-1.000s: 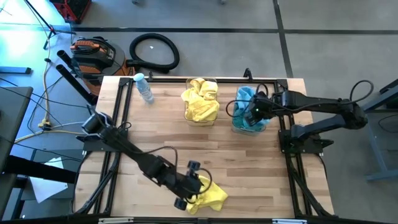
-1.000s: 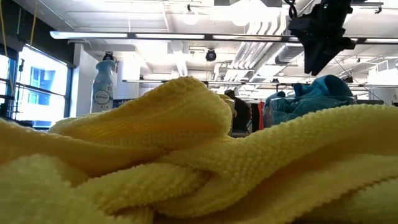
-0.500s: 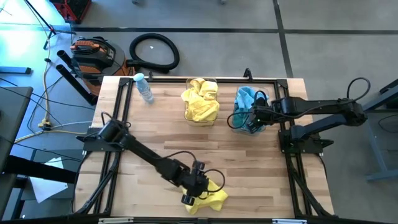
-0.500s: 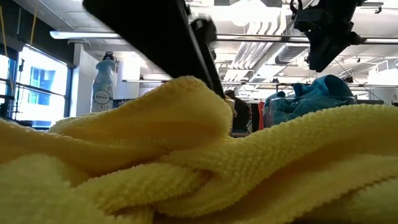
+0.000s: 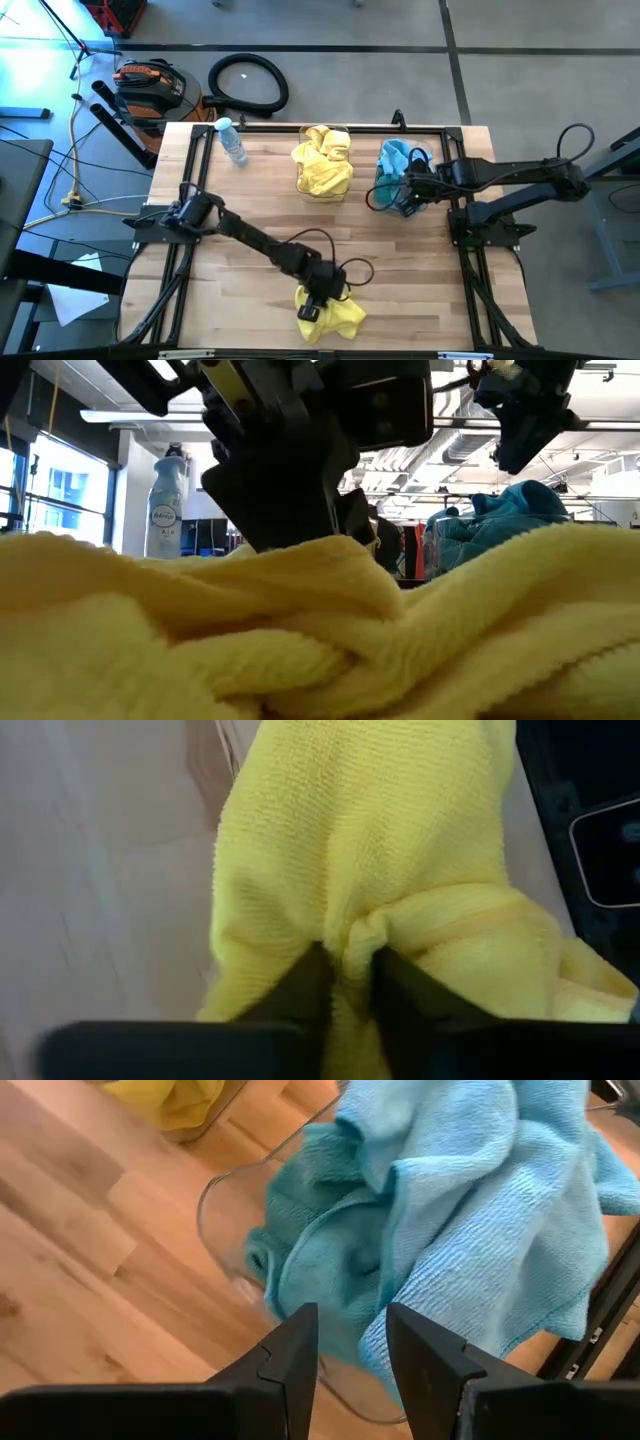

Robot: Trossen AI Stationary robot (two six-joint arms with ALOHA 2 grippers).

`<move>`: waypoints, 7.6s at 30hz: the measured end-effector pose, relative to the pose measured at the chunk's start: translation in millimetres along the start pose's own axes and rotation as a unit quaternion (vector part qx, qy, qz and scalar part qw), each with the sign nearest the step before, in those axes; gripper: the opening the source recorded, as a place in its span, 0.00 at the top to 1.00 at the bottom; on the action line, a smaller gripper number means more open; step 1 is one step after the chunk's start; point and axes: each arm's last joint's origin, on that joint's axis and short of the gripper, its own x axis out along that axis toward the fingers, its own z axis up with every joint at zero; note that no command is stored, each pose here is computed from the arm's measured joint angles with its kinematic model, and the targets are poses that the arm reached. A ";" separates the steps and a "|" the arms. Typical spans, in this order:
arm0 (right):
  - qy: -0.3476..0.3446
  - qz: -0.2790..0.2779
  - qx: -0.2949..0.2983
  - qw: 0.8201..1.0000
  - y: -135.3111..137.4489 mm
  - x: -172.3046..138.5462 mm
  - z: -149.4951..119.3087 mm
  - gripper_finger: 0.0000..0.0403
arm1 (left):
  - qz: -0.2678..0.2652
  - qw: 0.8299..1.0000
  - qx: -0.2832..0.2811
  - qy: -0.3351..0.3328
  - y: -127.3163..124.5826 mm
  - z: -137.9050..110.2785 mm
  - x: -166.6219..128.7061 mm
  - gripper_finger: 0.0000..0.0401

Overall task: Sort microfiber towel by color & place in baskets
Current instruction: Put the yellow towel into the left transparent bin, then return to Home Position

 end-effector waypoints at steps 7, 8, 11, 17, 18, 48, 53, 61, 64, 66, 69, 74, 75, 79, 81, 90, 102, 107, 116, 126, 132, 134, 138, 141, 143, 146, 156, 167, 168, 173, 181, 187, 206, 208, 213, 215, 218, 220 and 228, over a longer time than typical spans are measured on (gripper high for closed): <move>-0.002 0.023 -0.037 0.999 8.7 -7.4 -12.4 0.71 | 0.047 0.999 0.007 0.013 9.3 1.7 -28.0 0.99; -0.004 0.029 -0.042 0.999 9.5 -9.5 -14.8 0.71 | 0.062 0.998 0.009 0.014 9.9 2.5 -37.2 0.99; -0.012 0.054 -0.046 0.997 10.7 -17.9 -22.2 0.71 | 0.109 0.994 0.011 0.004 11.4 6.4 -70.8 0.99; -0.052 0.128 -0.062 0.988 5.0 -43.1 -37.9 0.71 | 0.159 0.985 0.020 -0.062 15.5 14.2 -154.8 1.00; -0.059 0.136 -0.058 0.987 3.2 -46.6 -40.3 0.71 | 0.175 0.982 0.018 -0.072 17.5 13.5 -169.8 1.00; -0.134 0.190 0.020 0.972 26.4 38.3 -130.3 0.71 | 0.395 0.822 -0.385 -0.139 191.8 -17.6 -317.1 1.00; -0.137 0.204 0.025 0.969 29.1 36.9 -129.9 0.71 | 0.393 0.812 -0.410 -0.132 218.5 -0.2 -303.4 1.00; -0.139 0.207 0.001 0.968 29.3 35.3 -133.5 0.71 | 0.375 0.780 -0.487 -0.122 250.8 4.3 -266.1 1.00; -0.141 0.206 -0.007 0.968 29.3 35.3 -133.5 0.71 | 0.372 0.780 -0.494 -0.097 260.8 1.4 -247.3 1.00; -0.142 0.205 -0.014 0.968 29.3 35.3 -133.5 0.71 | 0.372 0.781 -0.495 -0.084 267.8 0.0 -234.0 1.00; -0.142 0.205 -0.014 0.968 29.3 35.3 -133.5 0.71 | 0.369 0.796 -0.477 -0.063 278.2 -1.2 -213.1 1.00; -0.140 0.205 -0.016 0.969 29.2 35.3 -133.6 0.71 | 0.369 0.801 -0.469 -0.046 290.6 -3.8 -186.4 0.96; -0.140 0.205 -0.017 0.969 29.2 35.3 -133.6 0.71 | 0.370 0.802 -0.467 -0.045 292.3 -4.2 -183.7 0.95; -0.140 0.205 -0.017 0.969 29.2 35.3 -133.6 0.71 | 0.370 0.806 -0.460 -0.041 293.1 -4.5 -182.9 0.90; -0.140 0.205 -0.017 0.969 29.2 35.3 -133.6 0.71 | 0.370 0.811 -0.452 -0.037 292.8 -4.5 -183.3 0.86; -0.137 0.193 -0.024 0.971 26.2 39.9 -135.7 0.71 | 0.365 0.837 -0.408 -0.019 287.8 -2.4 -184.8 0.73; -0.139 0.190 -0.026 0.972 25.6 41.4 -136.3 0.71 | 0.383 0.845 -0.360 -0.101 240.1 17.1 -260.7 0.72; -0.141 0.189 -0.033 0.971 25.5 41.4 -136.3 0.71 | 0.446 0.822 -0.334 -0.118 216.3 26.9 -270.4 0.72; -0.141 0.188 -0.027 0.972 25.8 41.9 -136.5 0.71 | 0.424 0.859 -0.275 -0.077 174.5 36.3 -257.2 0.74; -0.160 0.146 -0.056 0.975 33.1 53.8 -140.8 0.71 | 0.446 0.881 -0.126 -0.090 63.0 35.9 -257.5 0.97; -0.163 0.167 -0.044 0.971 37.3 52.1 -140.3 0.71 | 0.433 0.883 -0.119 -0.134 38.8 -21.9 -248.6 0.99; -0.166 0.173 -0.049 0.970 39.0 51.4 -139.9 0.71 | 0.418 0.885 -0.117 -0.169 34.1 -46.5 -243.6 1.00; -0.172 0.177 -0.051 0.968 40.2 50.7 -139.5 0.71 | 0.360 0.892 -0.099 -0.254 30.2 -95.8 -238.3 1.00; -0.179 0.175 -0.050 0.967 40.2 50.6 -139.1 0.71 | 0.326 0.889 -0.060 -0.315 30.4 -130.9 -234.3 1.00; -0.184 0.174 -0.049 0.966 40.1 50.6 -138.8 0.71 | 0.305 0.885 -0.022 -0.350 31.1 -152.3 -232.5 1.00; -0.194 0.171 -0.046 0.965 39.9 50.4 -138.2 0.71 | 0.268 0.877 0.030 -0.398 35.2 -181.0 -227.2 1.00; -0.216 0.165 -0.038 0.962 39.7 50.0 -136.7 0.71 | 0.247 0.847 0.034 -0.469 53.0 -247.9 -211.6 1.00; -0.216 0.166 -0.037 0.961 39.9 49.9 -136.7 0.71 | 0.232 0.831 0.026 -0.505 50.6 -273.2 -204.1 1.00; -0.216 0.167 -0.037 0.961 40.0 49.8 -136.7 0.71 | 0.233 0.828 0.032 -0.509 49.7 -273.4 -205.1 1.00; -0.216 0.167 -0.037 0.961 40.0 49.8 -136.7 0.71 | 0.235 0.817 0.047 -0.524 46.5 -275.0 -209.7 1.00; -0.208 0.170 -0.034 0.963 40.1 50.0 -137.1 0.71 | 0.239 0.803 0.048 -0.544 43.4 -279.8 -215.5 1.00; -0.192 0.175 -0.032 0.965 40.2 50.3 -138.0 0.71 | 0.242 0.801 0.038 -0.546 42.3 -284.6 -216.6 1.00; -0.198 0.158 -0.093 0.963 39.1 50.9 -138.3 0.71 | 0.253 0.808 0.029 -0.531 43.3 -288.6 -214.3 1.00; -0.199 0.154 -0.094 0.963 38.3 51.2 -138.4 0.71 | 0.253 0.808 0.029 -0.531 43.3 -288.6 -214.3 1.00; -0.197 0.139 -0.106 0.965 33.8 56.3 -140.6 0.75 | 0.253 0.808 0.029 -0.531 43.3 -288.6 -214.3 1.00; -0.194 0.132 -0.111 0.966 30.6 61.8 -143.1 0.81 | 0.253 0.808 0.029 -0.531 43.3 -288.6 -214.3 1.00; -0.186 0.131 -0.116 0.967 27.1 69.8 -147.0 0.94 | 0.253 0.808 0.029 -0.531 43.3 -288.6 -214.3 1.00; -0.187 0.142 -0.128 0.964 27.7 73.8 -149.1 0.98 | 0.253 0.808 0.029 -0.531 43.3 -288.6 -214.3 1.00; -0.186 0.223 -0.171 0.941 34.6 91.7 -141.0 0.99 | 0.253 0.808 0.029 -0.531 43.3 -288.6 -214.3 1.00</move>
